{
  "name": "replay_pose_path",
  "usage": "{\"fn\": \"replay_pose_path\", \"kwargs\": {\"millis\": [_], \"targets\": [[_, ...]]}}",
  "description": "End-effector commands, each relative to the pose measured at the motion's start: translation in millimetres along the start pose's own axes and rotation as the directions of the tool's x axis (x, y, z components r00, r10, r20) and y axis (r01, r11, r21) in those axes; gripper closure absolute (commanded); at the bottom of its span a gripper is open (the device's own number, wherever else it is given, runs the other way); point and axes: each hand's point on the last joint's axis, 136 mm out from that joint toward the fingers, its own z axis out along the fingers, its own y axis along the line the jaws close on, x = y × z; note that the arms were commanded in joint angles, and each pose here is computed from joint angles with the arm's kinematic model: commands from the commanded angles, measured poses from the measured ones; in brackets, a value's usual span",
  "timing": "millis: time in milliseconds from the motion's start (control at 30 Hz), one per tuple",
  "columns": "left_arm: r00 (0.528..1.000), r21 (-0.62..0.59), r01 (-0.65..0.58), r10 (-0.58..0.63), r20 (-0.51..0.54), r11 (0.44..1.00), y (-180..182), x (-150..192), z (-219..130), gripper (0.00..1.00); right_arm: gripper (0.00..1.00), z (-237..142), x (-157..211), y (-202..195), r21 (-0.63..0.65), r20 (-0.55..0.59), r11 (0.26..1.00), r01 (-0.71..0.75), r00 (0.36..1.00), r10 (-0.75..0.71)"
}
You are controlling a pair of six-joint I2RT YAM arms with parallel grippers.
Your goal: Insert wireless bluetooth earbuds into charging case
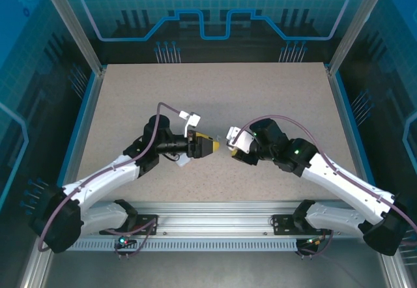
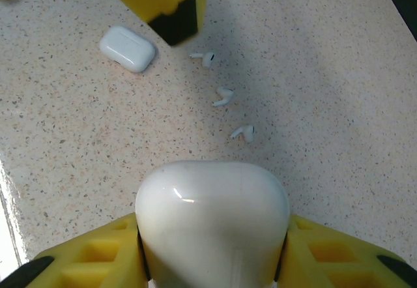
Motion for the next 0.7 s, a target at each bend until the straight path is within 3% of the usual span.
{"fn": "replay_pose_path", "kwargs": {"millis": [0, 667], "targets": [[0.998, 0.047, -0.054, 0.054, -0.009, 0.997, -14, -9, 10, 0.23, 0.58, 0, -7, 3, 0.0, 0.037, 1.0, 0.027, 0.999, -0.027], [0.99, 0.049, 0.04, -0.033, -0.136, 0.998, 1, 11, 61, 0.34, 0.58, 13, -7, 6, -0.002, -0.017, 0.999, 0.045, 0.999, -0.045]]}}
